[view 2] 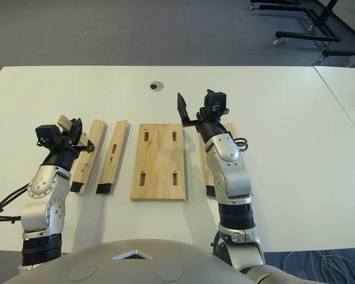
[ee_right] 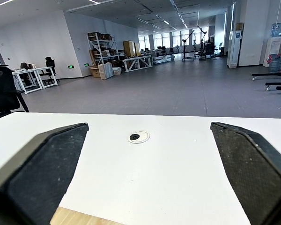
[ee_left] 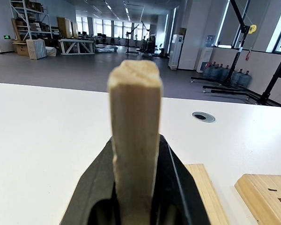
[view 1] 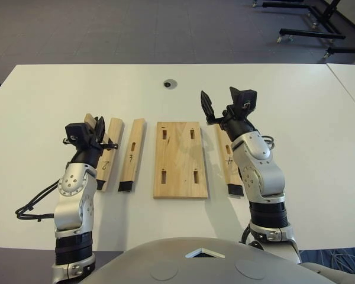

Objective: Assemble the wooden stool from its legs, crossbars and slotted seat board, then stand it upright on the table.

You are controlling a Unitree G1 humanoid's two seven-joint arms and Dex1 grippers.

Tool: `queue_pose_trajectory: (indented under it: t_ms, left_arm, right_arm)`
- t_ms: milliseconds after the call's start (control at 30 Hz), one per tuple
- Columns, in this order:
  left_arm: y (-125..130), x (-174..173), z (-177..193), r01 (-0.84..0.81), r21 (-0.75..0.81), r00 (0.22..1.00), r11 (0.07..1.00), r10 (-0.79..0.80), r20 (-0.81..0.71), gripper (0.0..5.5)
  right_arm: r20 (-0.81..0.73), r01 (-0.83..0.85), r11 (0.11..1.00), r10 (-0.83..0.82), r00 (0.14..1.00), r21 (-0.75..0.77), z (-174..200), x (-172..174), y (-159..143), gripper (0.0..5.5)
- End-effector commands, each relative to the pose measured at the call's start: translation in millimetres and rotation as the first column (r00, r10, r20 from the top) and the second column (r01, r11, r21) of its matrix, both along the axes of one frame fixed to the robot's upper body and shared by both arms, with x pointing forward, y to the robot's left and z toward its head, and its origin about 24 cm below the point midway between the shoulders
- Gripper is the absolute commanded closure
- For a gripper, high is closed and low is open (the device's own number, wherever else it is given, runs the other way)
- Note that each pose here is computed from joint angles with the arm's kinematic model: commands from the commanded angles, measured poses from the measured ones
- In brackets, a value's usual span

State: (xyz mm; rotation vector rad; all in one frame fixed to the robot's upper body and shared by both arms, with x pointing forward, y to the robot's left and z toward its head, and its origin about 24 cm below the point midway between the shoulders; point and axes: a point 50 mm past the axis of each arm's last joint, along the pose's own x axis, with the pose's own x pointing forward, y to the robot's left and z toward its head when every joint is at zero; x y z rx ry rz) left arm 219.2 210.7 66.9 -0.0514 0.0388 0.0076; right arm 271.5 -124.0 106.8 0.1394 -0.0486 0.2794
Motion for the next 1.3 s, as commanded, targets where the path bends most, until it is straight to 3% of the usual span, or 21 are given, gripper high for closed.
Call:
queue_pose_trajectory:
  t_ms: [33, 133, 267, 767, 1300]
  left_arm:
    - [4.7, -9.8, -14.7, -0.03, -0.002, 0.996, 1.0, 0.029, -0.086, 5.11]
    - [2.2, -10.5, -13.4, -0.032, -0.029, 0.997, 0.999, 0.029, -0.077, 5.11]
    - [0.7, -10.2, -9.0, -0.005, 0.081, 0.997, 0.997, 0.011, -0.071, 5.11]
    - [-0.5, -14.1, 9.1, -0.047, 0.024, 0.997, 0.999, 0.045, 0.066, 5.11]
    - [1.7, -12.5, -7.8, -0.051, 0.045, 0.998, 0.998, 0.052, -0.029, 5.11]
  right_arm:
    - [0.004, 0.002, 1.0, -0.002, 1.0, 0.004, 1.3, 1.7, -0.6, 0.7]
    - [0.005, 0.004, 1.0, -0.004, 1.0, 0.004, 1.4, 1.9, -1.3, 0.7]
    - [0.003, 0.003, 1.0, -0.003, 1.0, 0.005, 1.0, 1.8, -0.5, 0.7]
    - [-0.005, 0.009, 1.0, -0.009, 1.0, 0.018, -1.5, -0.6, 2.0, 0.7]
    - [-0.001, 0.001, 1.0, -0.001, 1.0, 0.017, -0.1, 0.2, 2.6, 0.7]
